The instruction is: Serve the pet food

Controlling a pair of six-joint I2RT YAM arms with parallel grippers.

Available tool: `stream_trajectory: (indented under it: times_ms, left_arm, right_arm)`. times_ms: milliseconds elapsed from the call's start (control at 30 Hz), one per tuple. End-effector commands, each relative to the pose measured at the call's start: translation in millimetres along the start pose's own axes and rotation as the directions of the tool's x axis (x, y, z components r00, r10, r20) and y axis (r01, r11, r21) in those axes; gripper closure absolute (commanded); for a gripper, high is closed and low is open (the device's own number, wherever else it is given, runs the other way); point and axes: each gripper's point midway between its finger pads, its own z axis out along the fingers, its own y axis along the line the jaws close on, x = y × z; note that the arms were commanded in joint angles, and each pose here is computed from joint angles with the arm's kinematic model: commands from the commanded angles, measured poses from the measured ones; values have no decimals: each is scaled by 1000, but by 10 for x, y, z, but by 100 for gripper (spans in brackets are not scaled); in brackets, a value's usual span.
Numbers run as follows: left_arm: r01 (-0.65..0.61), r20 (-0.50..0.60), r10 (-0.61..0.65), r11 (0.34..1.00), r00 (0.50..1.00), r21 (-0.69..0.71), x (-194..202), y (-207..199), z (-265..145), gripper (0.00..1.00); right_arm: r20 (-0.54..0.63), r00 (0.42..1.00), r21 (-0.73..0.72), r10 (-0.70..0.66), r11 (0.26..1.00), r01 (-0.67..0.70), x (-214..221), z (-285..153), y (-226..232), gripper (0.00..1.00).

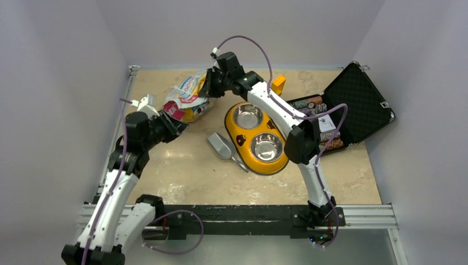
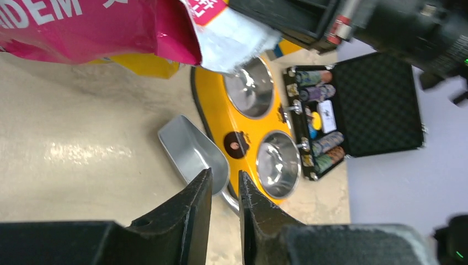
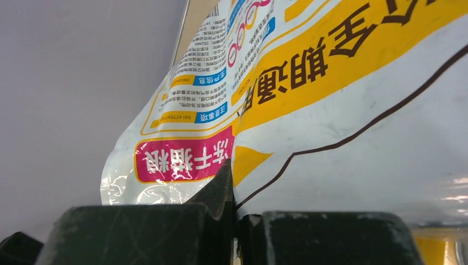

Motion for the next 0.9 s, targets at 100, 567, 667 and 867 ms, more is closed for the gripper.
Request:
stream_trajectory:
  times_ms: [100,567,667,867]
  left_arm:
    - [-55,0,55,995,998,88,87,-408,-1034,72]
    - [-110,47,113,992,992,-63,-88,-416,-1684,73]
    - [-101,25,101,995,995,-13,-60,-515,-1663,73]
    - [-91,-38,93,994,995,56,25,-613,-1553,72]
  right_arm:
    - [16,963,-320,-271,911,261,-88,-733,918,100]
    - [-144,899,-458,-412,834,309,840,-1381,1317,100]
    - [-154,894,-449,-420,836,315,915,-1568,1250,100]
    - [-125,905,-427,-407,845,322,911,-1825,1098,100]
